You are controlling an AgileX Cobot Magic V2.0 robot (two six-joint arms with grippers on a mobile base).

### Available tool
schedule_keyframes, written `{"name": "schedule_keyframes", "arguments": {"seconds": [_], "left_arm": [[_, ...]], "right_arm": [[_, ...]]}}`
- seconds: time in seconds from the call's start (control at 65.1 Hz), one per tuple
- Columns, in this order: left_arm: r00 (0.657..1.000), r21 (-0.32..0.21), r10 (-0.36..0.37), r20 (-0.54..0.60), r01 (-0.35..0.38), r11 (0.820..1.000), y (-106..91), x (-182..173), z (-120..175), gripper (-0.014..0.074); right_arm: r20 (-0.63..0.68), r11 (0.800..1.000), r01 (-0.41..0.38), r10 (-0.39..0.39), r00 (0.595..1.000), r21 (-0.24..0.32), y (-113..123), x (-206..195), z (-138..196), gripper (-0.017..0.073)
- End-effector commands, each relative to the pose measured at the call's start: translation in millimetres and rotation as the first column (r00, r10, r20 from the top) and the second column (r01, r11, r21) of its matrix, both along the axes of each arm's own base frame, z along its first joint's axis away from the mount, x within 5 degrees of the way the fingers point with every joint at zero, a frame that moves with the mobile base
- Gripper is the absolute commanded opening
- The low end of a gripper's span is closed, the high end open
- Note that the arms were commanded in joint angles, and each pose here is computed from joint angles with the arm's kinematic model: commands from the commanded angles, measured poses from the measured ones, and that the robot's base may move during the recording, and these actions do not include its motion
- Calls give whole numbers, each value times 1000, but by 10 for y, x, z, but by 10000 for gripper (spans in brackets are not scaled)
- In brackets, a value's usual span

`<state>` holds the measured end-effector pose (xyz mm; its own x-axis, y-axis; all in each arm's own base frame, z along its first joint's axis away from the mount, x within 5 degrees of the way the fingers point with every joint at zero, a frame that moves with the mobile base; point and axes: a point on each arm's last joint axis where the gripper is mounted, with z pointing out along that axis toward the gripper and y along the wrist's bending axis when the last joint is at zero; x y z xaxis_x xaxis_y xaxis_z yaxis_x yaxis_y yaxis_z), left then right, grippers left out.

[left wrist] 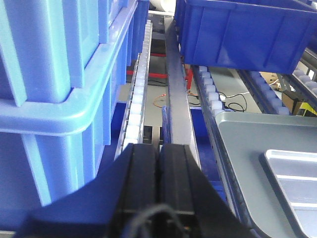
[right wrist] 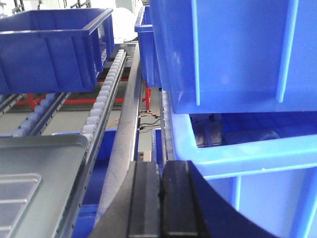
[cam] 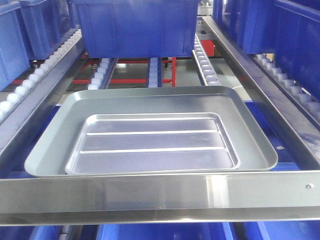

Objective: Grab silver tray and stack on right shelf

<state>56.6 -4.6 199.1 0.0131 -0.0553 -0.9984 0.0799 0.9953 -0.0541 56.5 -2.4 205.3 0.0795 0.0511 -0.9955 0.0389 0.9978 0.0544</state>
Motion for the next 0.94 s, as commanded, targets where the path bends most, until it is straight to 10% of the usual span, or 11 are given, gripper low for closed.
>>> {"name": "schedule_keyframes", "arguments": {"seconds": [0.0,0.921], "left_arm": [[996,-15,8,85,-6,1000,7,-6,24,-95],[996,-15,8,85,-6,1000,7,-6,24,-95]], "right_arm": [[85,999,10,-7,996,-33,-1,-27,115,56],[61,1000,9,-7,998,-27,-2,-25,93,56]]}}
